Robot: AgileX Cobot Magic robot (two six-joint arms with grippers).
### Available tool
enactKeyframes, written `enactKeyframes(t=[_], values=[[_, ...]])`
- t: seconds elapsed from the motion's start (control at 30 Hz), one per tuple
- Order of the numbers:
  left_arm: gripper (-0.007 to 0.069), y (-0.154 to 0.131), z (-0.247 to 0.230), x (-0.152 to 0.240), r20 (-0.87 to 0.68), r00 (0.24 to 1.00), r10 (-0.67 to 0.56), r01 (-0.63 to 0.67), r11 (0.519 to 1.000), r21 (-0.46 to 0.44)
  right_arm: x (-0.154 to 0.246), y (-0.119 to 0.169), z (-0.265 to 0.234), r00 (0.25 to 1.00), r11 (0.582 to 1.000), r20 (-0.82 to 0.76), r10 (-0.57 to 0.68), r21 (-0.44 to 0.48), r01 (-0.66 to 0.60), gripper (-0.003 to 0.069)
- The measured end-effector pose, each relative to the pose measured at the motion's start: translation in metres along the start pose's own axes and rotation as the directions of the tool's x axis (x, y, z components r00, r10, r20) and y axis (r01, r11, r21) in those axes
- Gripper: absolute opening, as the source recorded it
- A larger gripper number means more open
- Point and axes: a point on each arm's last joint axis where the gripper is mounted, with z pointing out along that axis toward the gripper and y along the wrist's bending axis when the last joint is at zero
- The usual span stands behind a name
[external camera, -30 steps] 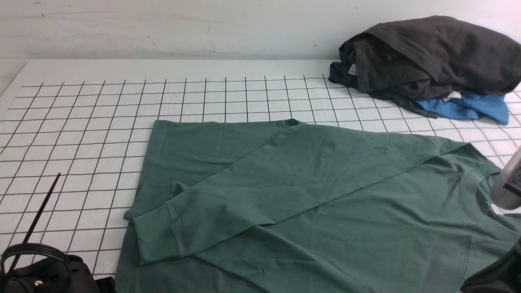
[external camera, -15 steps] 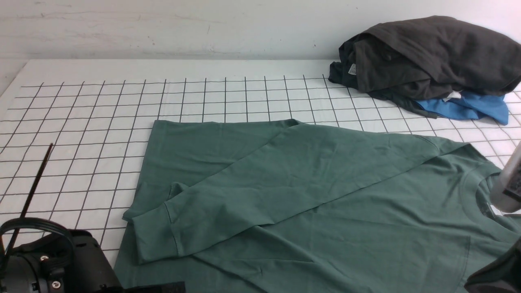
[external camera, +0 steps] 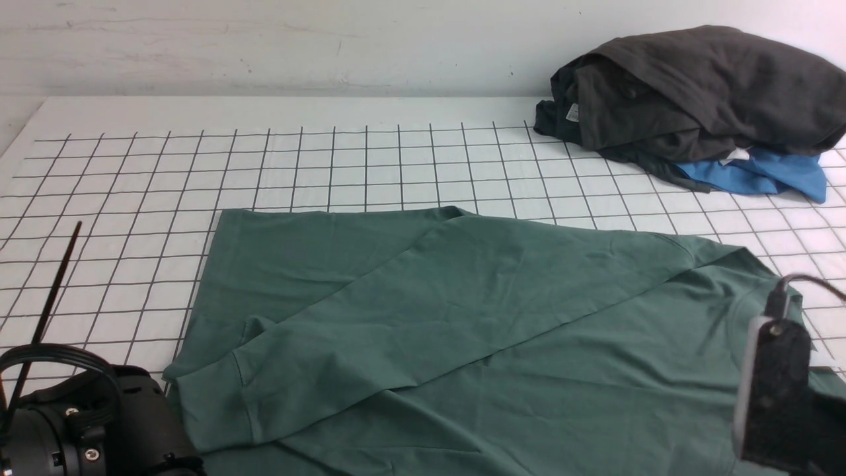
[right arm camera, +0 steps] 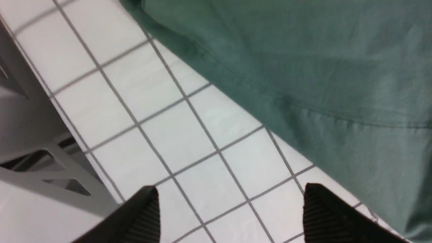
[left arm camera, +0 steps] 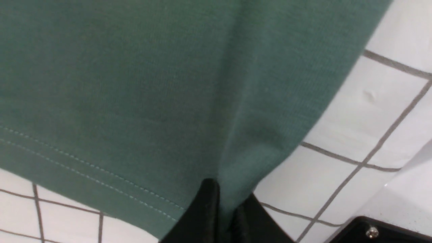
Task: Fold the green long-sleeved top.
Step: Use both arms simultaneously to clamp the lower edge of the clothing fabric
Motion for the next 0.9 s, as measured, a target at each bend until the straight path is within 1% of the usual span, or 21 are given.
enactKeyframes(t=[0.03,0.07,0.1,0.23,0.4,0.5,0.63,0.77,0.9], values=[[0.0003,0.0,0.0,0.0,0.005,1.0,0.0,0.0,1.0,-0.001,0.0,-0.001,0.007,1.0,1.0,-0.014,-0.005,0.008,0.005,0.0566],[0.0003,0.0,0.0,0.0,0.005,1.0,0.0,0.0,1.0,-0.001,0.0,-0.002,0.009,1.0,1.0,-0.018,-0.009,0.015,0.009,0.057],[0.0003,0.0,0.0,-0.001,0.011,1.0,0.0,0.0,1.0,-0.003,0.0,-0.004,0.019,1.0,1.0,-0.025,-0.015,0.027,0.015,0.0589],[0.0003,0.001,0.0,-0.003,0.028,1.0,-0.001,0.001,1.0,-0.008,0.001,-0.01,0.043,0.997,0.995,-0.052,-0.063,0.079,0.067,0.0588],[0.0003,0.0,0.0,-0.003,0.033,0.999,-0.006,0.006,1.0,0.001,0.0,-0.019,0.069,0.982,0.973,-0.091,-0.163,0.149,0.175,0.0555],[0.0003,-0.001,0.0,-0.003,0.035,0.999,-0.01,0.01,1.0,0.007,-0.001,-0.024,0.085,0.967,0.961,-0.143,-0.209,0.156,0.23,0.0533],[0.0003,-0.001,0.0,-0.003,0.037,0.999,-0.011,0.011,1.0,0.009,-0.006,-0.03,0.103,0.955,0.951,-0.18,-0.235,0.161,0.264,0.0513],[0.0003,-0.001,0.0,-0.004,0.039,0.999,-0.011,0.011,1.0,0.008,-0.008,-0.033,0.109,0.949,0.95,-0.207,-0.238,0.151,0.272,0.0497],[0.0003,-0.001,0.0,-0.004,0.04,0.999,-0.011,0.011,1.0,0.007,-0.01,-0.035,0.11,0.948,0.948,-0.21,-0.24,0.159,0.275,0.0438]])
